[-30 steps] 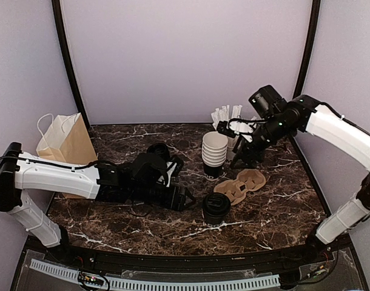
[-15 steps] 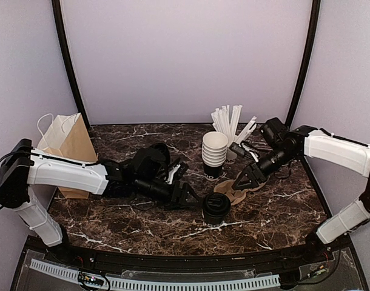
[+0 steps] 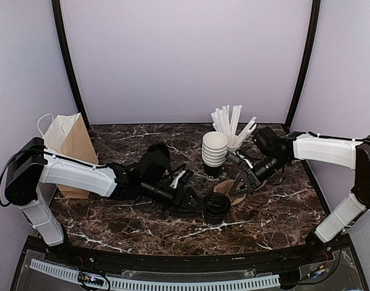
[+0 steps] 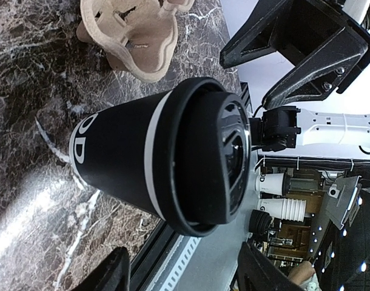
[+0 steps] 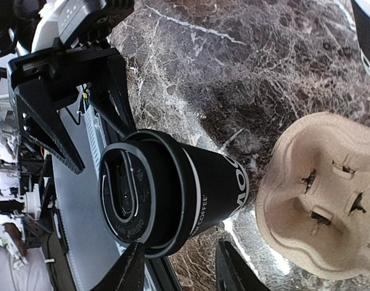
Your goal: Pack the takeout coffee
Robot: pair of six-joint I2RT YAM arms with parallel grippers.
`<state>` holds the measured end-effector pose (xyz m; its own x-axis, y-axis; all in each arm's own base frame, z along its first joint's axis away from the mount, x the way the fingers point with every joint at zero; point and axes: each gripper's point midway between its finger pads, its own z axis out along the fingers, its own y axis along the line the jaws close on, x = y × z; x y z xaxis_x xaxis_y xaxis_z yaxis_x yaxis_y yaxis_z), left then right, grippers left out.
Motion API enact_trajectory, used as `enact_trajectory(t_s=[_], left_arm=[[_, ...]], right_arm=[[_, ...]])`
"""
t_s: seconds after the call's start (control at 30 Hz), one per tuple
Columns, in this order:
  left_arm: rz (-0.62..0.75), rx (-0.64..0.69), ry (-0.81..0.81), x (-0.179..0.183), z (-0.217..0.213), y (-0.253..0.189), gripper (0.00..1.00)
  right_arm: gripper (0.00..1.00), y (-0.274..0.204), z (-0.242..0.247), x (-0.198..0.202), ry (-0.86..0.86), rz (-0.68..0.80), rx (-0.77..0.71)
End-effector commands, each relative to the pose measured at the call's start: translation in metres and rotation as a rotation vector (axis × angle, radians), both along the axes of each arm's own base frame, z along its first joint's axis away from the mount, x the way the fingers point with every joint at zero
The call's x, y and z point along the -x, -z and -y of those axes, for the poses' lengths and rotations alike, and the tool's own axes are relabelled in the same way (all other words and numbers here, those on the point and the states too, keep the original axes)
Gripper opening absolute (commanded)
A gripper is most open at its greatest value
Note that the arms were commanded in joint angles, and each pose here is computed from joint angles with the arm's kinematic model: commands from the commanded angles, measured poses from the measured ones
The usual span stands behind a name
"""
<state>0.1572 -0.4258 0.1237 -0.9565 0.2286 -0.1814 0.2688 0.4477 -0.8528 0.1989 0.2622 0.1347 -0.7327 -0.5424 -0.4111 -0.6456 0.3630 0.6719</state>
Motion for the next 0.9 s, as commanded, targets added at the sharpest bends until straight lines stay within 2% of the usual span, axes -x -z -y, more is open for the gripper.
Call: enact_trajectory(t_s=[0.0, 0.23, 0.7, 0.87], left_arm=[[-0.022, 0.027, 0.031, 0.003, 0.005, 0.002, 0.62], [-0.027, 0.034, 0.032, 0.001, 0.008, 0.007, 0.58], [-0.068, 0.032, 0.03, -0.003, 0.009, 0.019, 0.57], [-0.122, -0.024, 0.021, -0.001, 0.003, 0.04, 0.55]], right_arm=[[0.4, 0.004, -0.001, 0.003, -0.007, -0.031, -0.016], [0.35, 0.01, -0.004, 0.001, -0.001, -0.055, -0.013], [0.35, 0.021, -0.005, 0.007, -0.021, -0.094, -0.004], [0.36, 0.03, -0.006, 0.011, -0.034, -0.107, 0.02]])
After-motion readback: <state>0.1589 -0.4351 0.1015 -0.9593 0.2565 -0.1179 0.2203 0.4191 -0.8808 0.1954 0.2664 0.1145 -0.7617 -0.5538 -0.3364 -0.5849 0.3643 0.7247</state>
